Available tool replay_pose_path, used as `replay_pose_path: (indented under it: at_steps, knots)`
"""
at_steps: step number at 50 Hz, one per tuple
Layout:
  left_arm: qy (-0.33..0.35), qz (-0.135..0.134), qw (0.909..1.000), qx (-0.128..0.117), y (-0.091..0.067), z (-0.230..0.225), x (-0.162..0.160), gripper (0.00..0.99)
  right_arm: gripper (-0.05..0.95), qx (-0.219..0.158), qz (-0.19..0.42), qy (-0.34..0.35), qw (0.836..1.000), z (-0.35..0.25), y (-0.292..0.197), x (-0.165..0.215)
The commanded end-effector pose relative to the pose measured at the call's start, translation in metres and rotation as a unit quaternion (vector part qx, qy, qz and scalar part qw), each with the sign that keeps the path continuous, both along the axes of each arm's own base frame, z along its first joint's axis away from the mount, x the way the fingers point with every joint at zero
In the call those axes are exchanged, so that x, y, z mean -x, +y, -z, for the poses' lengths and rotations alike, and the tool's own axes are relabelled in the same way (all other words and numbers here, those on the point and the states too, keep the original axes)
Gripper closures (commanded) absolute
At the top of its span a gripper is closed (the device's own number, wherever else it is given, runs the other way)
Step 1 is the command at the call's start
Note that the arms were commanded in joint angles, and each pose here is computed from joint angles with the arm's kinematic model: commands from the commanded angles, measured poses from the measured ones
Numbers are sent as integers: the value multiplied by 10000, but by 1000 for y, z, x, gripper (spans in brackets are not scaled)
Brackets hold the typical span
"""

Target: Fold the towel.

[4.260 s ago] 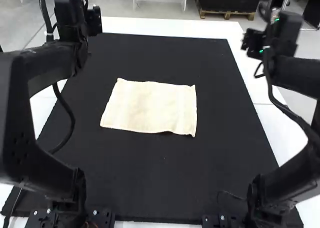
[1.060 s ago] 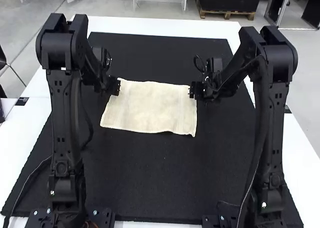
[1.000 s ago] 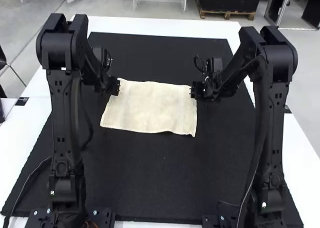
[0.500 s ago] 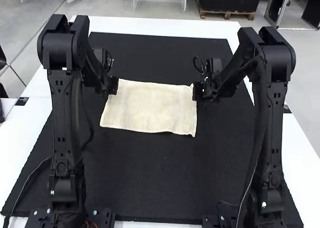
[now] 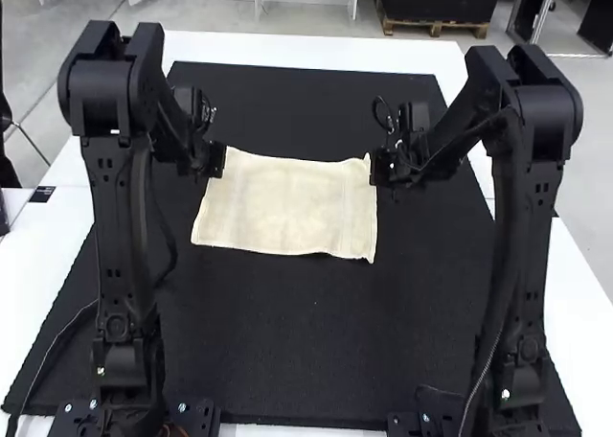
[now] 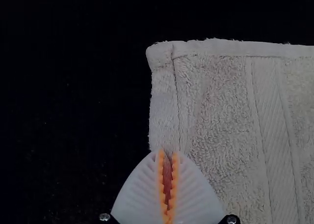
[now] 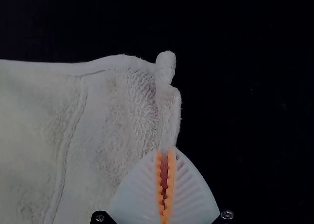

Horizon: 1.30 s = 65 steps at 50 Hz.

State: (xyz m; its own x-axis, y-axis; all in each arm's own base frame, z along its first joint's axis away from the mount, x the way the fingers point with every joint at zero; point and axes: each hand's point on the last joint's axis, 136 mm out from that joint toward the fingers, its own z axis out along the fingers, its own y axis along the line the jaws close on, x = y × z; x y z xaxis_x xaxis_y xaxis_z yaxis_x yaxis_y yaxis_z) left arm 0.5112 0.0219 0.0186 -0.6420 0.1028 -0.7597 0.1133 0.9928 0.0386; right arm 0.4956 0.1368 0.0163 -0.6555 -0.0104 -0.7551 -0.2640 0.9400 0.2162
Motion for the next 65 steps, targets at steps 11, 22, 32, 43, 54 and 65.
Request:
replay_pose_path:
  at_steps: [11, 22, 32, 43, 54, 65]
  knots:
    - [-166, -57, 9998, 97, 8, -29, 13, 972, 916, -150, 130, -326, 9993, -39, -19, 3]
    - [-198, -89, 9997, 111, 15, -41, 29, 972, 916, -246, 92, -377, 9989, -58, -23, 13]
    - [-220, -44, 9997, 135, 13, -52, 46, 972, 916, -293, -12, -228, 9993, -62, -20, 28]
    - [-190, -47, 9997, 133, 11, -62, 63, 972, 916, -379, -133, -23, 9992, -64, -18, 48]
    - [-172, -3, 9997, 143, 7, -72, 80, 972, 916, -429, -208, 43, 9989, -74, -16, 65]
    - [-15, 14, 9999, 143, 4, -71, 101, 972, 916, -482, -310, 310, 9979, -65, -14, 88]
